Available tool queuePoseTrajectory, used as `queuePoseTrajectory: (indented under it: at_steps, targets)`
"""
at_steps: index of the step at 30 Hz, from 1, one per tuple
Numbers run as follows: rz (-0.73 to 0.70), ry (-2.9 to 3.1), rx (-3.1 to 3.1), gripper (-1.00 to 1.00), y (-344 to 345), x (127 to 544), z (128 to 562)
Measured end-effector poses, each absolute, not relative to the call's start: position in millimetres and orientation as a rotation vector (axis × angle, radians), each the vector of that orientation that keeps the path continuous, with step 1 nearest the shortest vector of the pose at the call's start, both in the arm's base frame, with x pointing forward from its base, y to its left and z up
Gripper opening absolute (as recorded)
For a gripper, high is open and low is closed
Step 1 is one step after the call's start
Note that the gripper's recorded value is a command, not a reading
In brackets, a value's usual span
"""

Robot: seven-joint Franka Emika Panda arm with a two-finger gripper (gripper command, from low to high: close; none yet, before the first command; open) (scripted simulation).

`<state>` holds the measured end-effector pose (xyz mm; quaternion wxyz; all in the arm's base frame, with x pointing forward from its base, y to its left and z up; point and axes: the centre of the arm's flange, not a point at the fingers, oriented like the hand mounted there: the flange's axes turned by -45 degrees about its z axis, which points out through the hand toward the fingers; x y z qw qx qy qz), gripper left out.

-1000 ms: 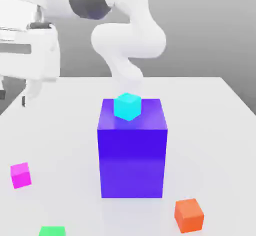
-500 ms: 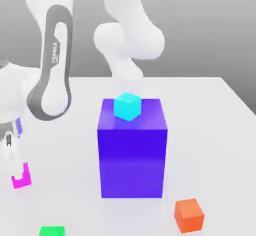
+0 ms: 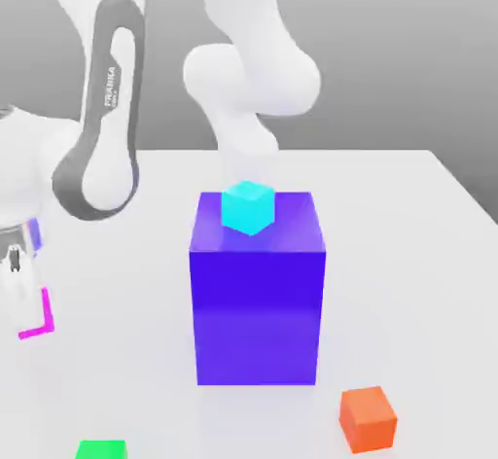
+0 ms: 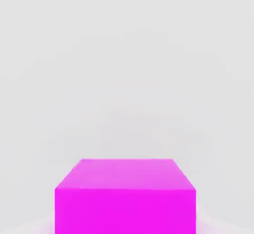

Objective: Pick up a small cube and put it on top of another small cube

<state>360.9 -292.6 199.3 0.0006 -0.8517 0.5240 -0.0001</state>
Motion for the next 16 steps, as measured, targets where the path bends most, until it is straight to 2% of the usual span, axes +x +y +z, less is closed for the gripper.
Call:
queuePoseTrajectory:
  at_steps: [7, 9, 11, 12, 16]
  targets:
    - [0.0, 1.42, -2.8, -1.0, -195.7, 500.9, 234.4]
    - [-0.001, 1.381, -2.82, -1.0, -172.0, 523.4, 230.0]
    - [-0.001, 1.371, -2.825, -1.0, -165.8, 529.2, 204.5]
    - [-0.002, 1.37, -2.826, 1.0, -164.6, 529.8, 189.5]
    - [-0.002, 1.37, -2.826, 1.0, -164.6, 529.8, 189.5]
